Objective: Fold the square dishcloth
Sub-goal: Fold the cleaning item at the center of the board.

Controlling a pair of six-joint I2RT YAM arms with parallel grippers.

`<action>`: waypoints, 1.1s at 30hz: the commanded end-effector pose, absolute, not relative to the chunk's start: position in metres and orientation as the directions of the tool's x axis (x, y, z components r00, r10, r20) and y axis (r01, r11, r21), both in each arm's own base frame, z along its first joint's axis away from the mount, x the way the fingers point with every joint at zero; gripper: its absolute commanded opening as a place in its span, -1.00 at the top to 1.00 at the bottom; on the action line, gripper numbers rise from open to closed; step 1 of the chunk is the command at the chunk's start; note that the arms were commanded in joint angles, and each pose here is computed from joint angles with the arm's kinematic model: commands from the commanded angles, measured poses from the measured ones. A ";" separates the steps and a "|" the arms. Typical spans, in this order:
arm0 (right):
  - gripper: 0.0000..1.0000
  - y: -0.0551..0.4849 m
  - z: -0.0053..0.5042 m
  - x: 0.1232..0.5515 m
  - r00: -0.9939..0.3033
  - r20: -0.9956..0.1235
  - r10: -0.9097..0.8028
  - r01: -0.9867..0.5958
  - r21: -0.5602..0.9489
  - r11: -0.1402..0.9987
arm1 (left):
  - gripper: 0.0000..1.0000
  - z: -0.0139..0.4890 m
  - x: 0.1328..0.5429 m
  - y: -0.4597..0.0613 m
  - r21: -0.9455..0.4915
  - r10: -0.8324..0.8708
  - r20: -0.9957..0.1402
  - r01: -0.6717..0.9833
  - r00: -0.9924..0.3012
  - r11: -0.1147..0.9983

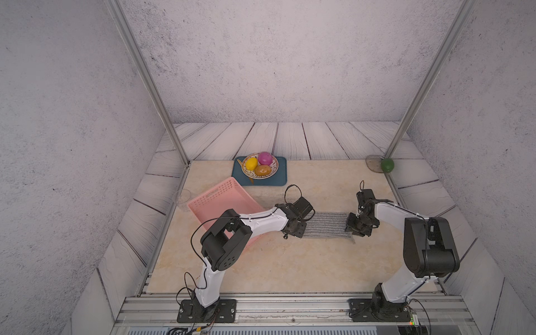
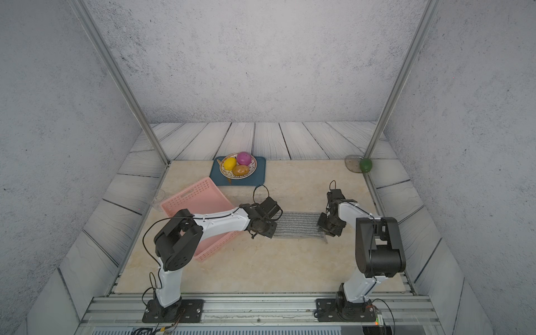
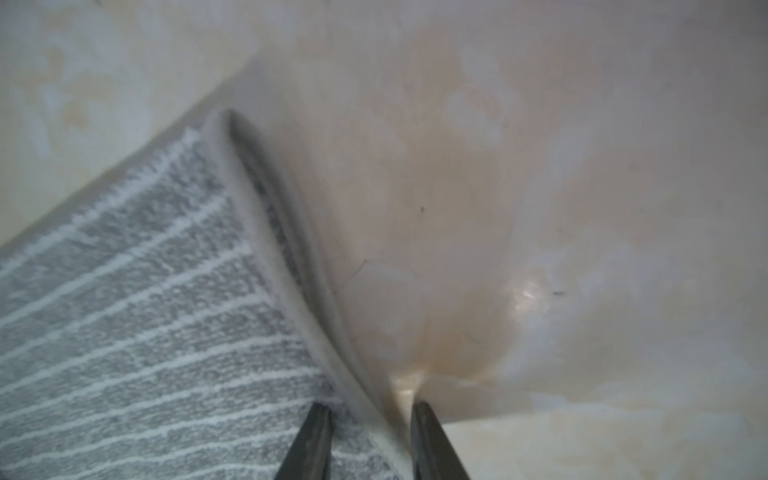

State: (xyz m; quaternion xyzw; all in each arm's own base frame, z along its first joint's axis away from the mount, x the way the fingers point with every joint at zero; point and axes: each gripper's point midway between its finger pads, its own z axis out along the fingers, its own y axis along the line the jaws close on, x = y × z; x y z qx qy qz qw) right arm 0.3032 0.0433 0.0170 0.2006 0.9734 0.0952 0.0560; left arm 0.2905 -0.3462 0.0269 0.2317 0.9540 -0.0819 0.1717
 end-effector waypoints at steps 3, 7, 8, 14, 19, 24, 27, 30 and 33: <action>0.49 0.051 0.006 0.293 -0.916 -0.019 0.402 0.387 0.233 0.892 | -0.01 0.012 0.284 -0.338 -0.070 0.412 -0.326 0.456 -0.851 0.887; 0.72 0.055 0.008 0.298 -0.918 -0.013 0.395 0.379 0.255 0.890 | 0.03 0.010 0.282 -0.337 -0.076 0.408 -0.319 0.453 -0.855 0.888; 0.78 0.056 0.008 0.299 -0.919 -0.013 0.394 0.378 0.257 0.890 | 0.04 0.010 0.281 -0.337 -0.078 0.408 -0.318 0.453 -0.856 0.888; 1.00 0.044 0.027 0.310 -0.923 -0.066 0.380 0.361 0.202 0.911 | 0.08 0.021 0.278 -0.341 -0.122 0.392 -0.335 0.452 -0.857 0.884; 1.00 0.030 0.042 0.311 -0.925 -0.111 0.364 0.349 0.132 0.928 | 0.08 0.044 0.278 -0.348 -0.176 0.354 -0.378 0.442 -0.856 0.880; 1.00 0.021 0.053 0.307 -0.932 -0.122 0.341 0.334 0.073 0.940 | 0.07 0.068 0.285 -0.349 -0.208 0.292 -0.436 0.410 -0.852 0.888; 1.00 0.018 0.059 0.306 -0.933 -0.133 0.333 0.329 0.054 0.943 | 0.02 0.074 0.289 -0.353 -0.227 0.264 -0.452 0.396 -0.852 0.890; 1.00 0.016 0.065 0.305 -0.933 -0.149 0.328 0.325 0.045 0.945 | -0.07 0.069 0.294 -0.356 -0.242 0.245 -0.441 0.377 -0.863 0.894; 1.00 0.014 0.072 0.303 -0.933 -0.168 0.318 0.317 0.033 0.948 | -0.06 0.057 0.297 -0.360 -0.296 0.209 -0.402 0.342 -0.892 0.892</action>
